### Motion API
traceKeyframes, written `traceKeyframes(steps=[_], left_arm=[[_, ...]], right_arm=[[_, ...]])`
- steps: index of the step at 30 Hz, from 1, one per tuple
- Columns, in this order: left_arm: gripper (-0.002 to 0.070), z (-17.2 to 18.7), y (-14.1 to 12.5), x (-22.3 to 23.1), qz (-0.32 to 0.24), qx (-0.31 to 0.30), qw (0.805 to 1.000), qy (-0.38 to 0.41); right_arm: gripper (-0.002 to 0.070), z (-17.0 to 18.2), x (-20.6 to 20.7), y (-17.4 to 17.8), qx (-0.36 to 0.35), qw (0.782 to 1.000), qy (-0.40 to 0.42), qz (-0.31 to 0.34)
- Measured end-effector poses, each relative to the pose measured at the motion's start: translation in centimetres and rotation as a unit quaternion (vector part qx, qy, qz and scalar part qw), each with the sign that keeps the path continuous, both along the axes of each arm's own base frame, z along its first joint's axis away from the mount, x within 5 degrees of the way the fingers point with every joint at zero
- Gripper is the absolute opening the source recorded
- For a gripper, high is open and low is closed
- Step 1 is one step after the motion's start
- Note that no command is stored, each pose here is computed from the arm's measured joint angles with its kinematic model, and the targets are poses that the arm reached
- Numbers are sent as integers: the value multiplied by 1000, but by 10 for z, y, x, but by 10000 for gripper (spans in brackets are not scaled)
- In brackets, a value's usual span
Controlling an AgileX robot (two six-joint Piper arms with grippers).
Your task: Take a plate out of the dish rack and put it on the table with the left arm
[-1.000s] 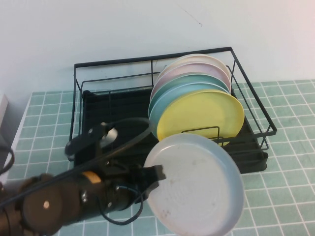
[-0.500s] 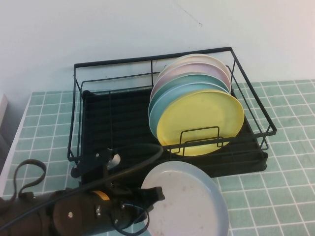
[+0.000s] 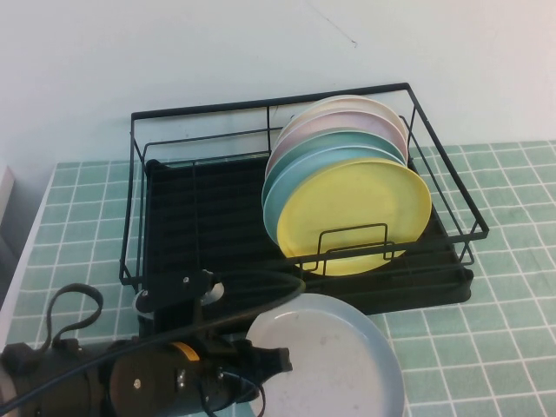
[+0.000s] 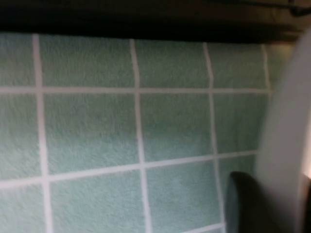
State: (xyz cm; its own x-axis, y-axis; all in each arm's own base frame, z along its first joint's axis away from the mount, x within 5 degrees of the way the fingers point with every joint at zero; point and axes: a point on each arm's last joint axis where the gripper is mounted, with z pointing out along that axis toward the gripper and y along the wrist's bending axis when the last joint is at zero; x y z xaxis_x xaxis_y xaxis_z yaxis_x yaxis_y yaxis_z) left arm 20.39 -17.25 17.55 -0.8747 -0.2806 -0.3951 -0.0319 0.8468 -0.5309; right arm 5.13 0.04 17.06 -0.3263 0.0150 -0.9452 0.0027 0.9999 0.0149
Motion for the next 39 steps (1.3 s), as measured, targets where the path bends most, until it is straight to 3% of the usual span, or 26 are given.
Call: traceKeyframes(steps=[9, 13, 18, 20, 22, 26, 28, 33, 39], left_arm=[[480, 7, 1, -1, -82, 49, 994, -60], [530, 23, 4, -4, -111, 54, 987, -106], [536, 55, 15, -11, -134, 53, 973, -181], [507, 70, 21, -16, -144, 52, 964, -217], [427, 88, 28, -25, -156, 50, 952, -259], [125, 122, 43, -46, -174, 44, 923, -341], [62, 134, 50, -55, -174, 40, 911, -371], [13, 158, 66, -76, -161, 20, 887, -432], [7, 166, 74, -87, -160, 10, 878, -450]], right_arm=[[-1, 0, 0, 0, 0, 1000, 0, 0], [-1, 0, 0, 0, 0, 1000, 0, 0], [-1, 0, 0, 0, 0, 1000, 0, 0], [-1, 0, 0, 0, 0, 1000, 0, 0], [-1, 0, 0, 0, 0, 1000, 0, 0], [-1, 0, 0, 0, 0, 1000, 0, 0], [-1, 0, 0, 0, 0, 1000, 0, 0], [-1, 0, 0, 0, 0, 1000, 0, 0], [-1, 0, 0, 0, 0, 1000, 0, 0]])
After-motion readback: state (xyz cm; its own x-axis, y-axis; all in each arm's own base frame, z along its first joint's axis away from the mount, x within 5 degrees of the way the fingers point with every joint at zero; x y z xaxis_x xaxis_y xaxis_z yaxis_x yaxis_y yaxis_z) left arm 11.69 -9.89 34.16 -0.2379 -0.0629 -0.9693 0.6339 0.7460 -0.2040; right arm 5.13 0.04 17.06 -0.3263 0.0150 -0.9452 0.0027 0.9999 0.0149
